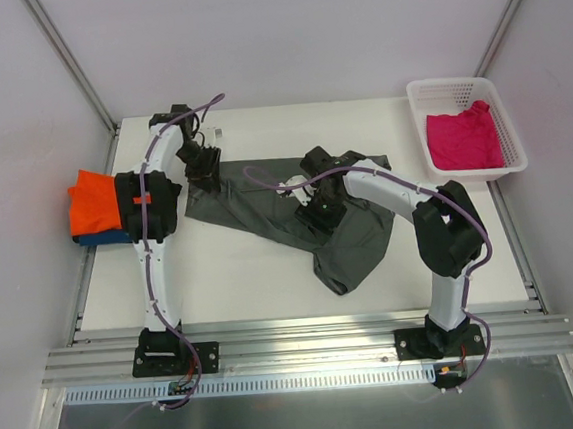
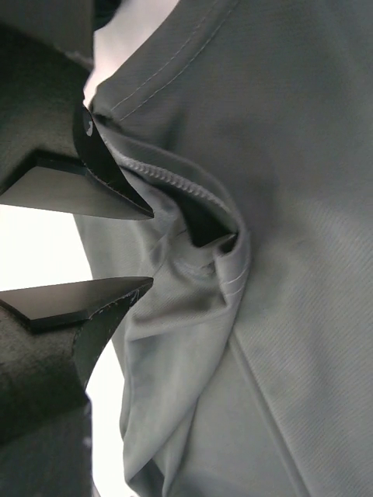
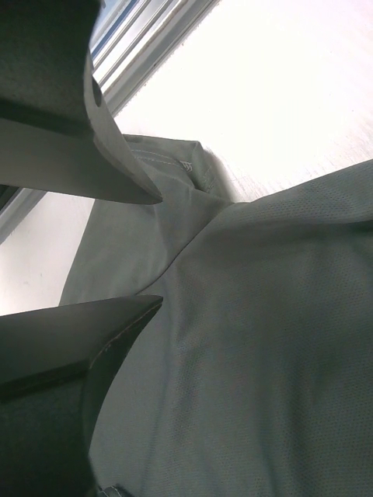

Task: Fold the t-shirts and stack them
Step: Fold the tshirt

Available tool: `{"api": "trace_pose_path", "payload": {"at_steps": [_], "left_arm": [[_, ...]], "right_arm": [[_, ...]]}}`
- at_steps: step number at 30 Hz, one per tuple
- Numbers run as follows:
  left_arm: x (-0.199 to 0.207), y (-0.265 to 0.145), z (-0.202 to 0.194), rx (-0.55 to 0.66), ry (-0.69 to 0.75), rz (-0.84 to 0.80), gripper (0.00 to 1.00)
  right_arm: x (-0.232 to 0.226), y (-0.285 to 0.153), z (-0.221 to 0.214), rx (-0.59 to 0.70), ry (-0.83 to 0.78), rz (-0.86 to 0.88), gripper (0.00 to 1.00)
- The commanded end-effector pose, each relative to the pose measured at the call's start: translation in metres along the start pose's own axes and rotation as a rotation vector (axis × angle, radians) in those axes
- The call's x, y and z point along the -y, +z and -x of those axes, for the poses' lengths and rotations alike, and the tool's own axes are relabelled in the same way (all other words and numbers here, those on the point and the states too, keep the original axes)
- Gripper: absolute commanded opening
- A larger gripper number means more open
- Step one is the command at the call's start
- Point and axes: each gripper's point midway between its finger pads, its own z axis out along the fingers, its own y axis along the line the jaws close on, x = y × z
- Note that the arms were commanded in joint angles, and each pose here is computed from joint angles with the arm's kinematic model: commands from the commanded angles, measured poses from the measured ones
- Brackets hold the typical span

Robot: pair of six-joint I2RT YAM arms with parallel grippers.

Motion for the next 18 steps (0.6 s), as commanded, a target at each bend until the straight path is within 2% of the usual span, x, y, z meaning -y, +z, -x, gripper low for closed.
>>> {"api": "trace_pose_path", "payload": {"at_steps": [1,8,12,16,17,18], "left_arm": [[-0.001,-0.006,0.010,0.022,0.012,0.018,0.35],[-0.003,0.003,0.016,0.022,0.017,0.023,0.41],[0.004,0.011,0.015,0.006,0.031,0.020,0.39],[0.009,0.015,0.015,-0.001,0.039,0.021,0.29],[0.008,0.015,0.014,-0.003,0.039,0.022,0.13],[0.008,0.014,0.015,0.000,0.040,0.031,0.09]], "right_arm": [[-0.001,-0.004,0.010,0.032,-0.006,0.018,0.54],[0.001,-0.004,0.016,0.037,-0.006,0.016,0.53],[0.000,-0.003,0.017,0.038,-0.009,0.019,0.53],[0.001,-0.004,0.017,0.036,-0.010,0.015,0.54],[0.001,-0.005,0.016,0.037,-0.011,0.013,0.53],[0.001,-0.005,0.016,0.037,-0.012,0.011,0.53]]}}
